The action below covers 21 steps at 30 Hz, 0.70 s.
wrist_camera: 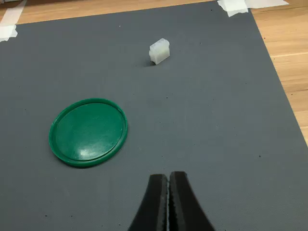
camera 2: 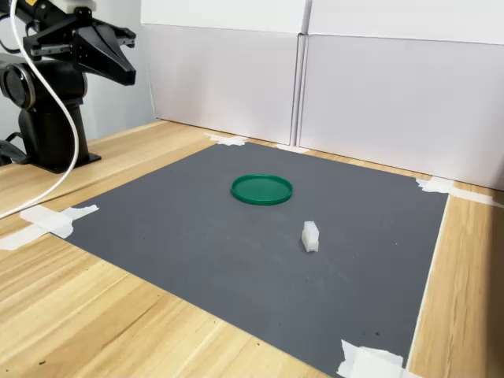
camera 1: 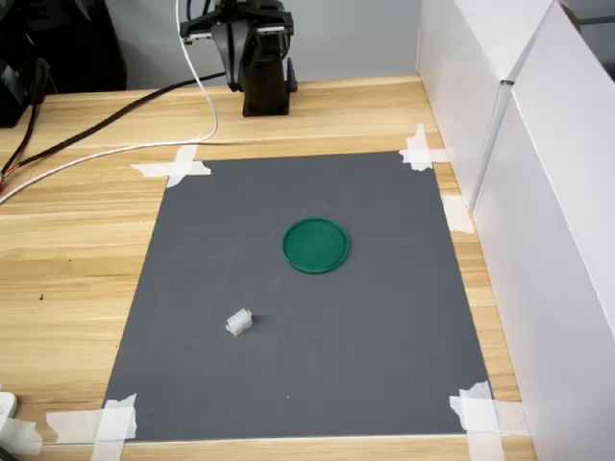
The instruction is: Grasp a white terminal and put it in the green lid.
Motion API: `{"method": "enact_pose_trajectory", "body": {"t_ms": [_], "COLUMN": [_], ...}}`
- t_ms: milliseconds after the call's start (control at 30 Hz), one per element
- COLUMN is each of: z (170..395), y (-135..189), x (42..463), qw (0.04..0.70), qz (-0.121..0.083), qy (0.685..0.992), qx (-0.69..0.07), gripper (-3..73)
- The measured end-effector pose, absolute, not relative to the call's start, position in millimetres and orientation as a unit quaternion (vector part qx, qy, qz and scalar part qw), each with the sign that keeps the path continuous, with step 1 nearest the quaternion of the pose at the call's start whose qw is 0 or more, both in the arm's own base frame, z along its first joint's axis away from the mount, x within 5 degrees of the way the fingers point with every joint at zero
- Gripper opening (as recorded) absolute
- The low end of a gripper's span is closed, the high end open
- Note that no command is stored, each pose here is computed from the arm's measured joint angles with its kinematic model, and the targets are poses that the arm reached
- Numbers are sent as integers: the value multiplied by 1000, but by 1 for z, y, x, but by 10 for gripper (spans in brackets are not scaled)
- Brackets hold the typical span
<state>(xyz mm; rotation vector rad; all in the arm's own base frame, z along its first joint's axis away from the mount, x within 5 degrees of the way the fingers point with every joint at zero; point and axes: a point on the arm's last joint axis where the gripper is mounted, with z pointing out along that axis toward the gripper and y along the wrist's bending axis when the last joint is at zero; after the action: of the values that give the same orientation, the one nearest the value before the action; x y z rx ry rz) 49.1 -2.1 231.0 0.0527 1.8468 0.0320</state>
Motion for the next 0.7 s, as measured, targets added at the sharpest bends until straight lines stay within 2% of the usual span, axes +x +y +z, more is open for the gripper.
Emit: {"method": "enact_pose_trajectory", "body": {"t_ms": [500, 700], "z": [231, 228], "y": [-2, -2], "x": [49, 57], "qw": [601, 572], "qz": [15, 11], "qy": [799, 820], "qx": [23, 20], "gripper": [-17, -17]}}
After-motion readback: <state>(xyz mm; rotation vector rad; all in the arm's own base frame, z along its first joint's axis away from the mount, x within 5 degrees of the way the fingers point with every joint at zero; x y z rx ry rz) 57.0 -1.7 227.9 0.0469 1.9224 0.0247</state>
